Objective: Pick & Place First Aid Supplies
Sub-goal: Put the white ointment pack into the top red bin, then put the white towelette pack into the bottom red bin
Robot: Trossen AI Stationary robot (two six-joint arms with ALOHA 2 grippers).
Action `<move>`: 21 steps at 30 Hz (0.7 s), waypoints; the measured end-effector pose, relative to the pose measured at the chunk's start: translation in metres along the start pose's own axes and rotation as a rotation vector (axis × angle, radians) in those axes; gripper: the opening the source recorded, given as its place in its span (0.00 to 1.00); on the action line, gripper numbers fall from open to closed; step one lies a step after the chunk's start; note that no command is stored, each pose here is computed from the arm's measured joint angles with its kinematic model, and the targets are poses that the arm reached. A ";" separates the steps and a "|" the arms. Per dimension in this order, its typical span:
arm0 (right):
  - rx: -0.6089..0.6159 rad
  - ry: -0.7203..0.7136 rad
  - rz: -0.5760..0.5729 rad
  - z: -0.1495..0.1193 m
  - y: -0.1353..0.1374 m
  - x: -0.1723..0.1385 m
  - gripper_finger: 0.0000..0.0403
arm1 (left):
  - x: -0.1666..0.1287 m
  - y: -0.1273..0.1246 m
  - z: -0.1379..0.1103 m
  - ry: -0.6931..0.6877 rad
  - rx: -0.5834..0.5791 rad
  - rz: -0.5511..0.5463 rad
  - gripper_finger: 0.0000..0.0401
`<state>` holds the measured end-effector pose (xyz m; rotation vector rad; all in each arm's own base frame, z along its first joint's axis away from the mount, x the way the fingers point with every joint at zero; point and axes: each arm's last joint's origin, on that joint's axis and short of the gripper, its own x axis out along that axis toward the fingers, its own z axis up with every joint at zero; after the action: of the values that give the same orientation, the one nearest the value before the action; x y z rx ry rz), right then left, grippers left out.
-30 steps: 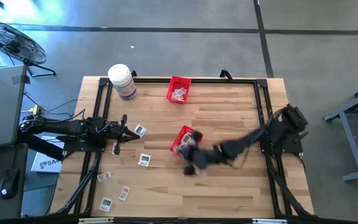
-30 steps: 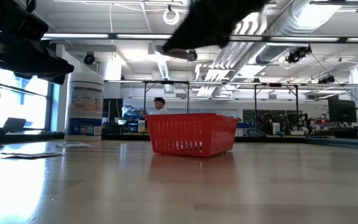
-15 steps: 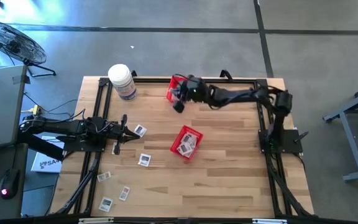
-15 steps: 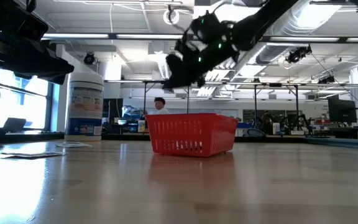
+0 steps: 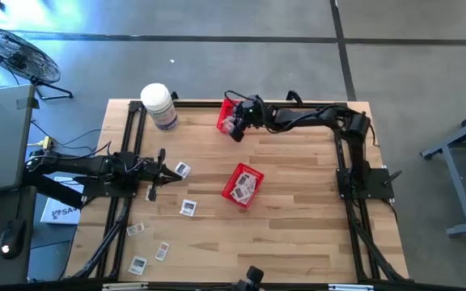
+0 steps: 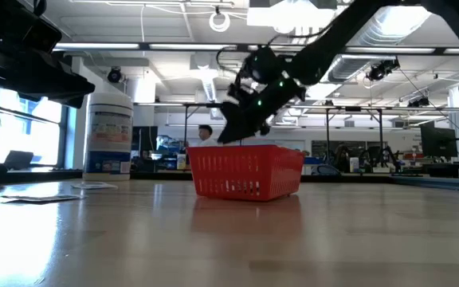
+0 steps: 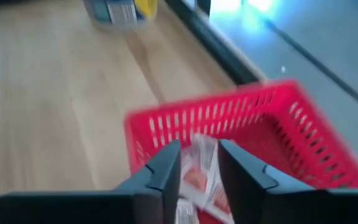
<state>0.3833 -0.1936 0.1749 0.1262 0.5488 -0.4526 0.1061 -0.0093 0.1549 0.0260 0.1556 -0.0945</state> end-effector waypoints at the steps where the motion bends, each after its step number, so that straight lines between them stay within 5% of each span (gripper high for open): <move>1: -0.003 -0.025 0.003 0.006 0.002 -0.005 0.27 | 0.000 0.000 0.000 0.000 0.000 -0.001 0.05; 7: -0.096 -0.110 0.200 0.038 0.043 -0.046 0.30 | 0.000 0.000 0.000 0.000 0.000 0.000 0.05; 15: -0.365 -0.063 0.509 0.015 0.170 -0.087 0.24 | 0.000 0.000 0.004 -0.039 -0.069 -0.007 0.05; 21: -0.415 -0.145 0.376 -0.024 0.235 -0.116 0.21 | -0.001 0.001 0.016 -0.169 -0.177 0.009 0.05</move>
<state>0.3888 0.0669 0.2152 -0.1983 0.4531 0.0235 0.1073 -0.0088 0.1712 -0.1573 -0.0059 -0.0731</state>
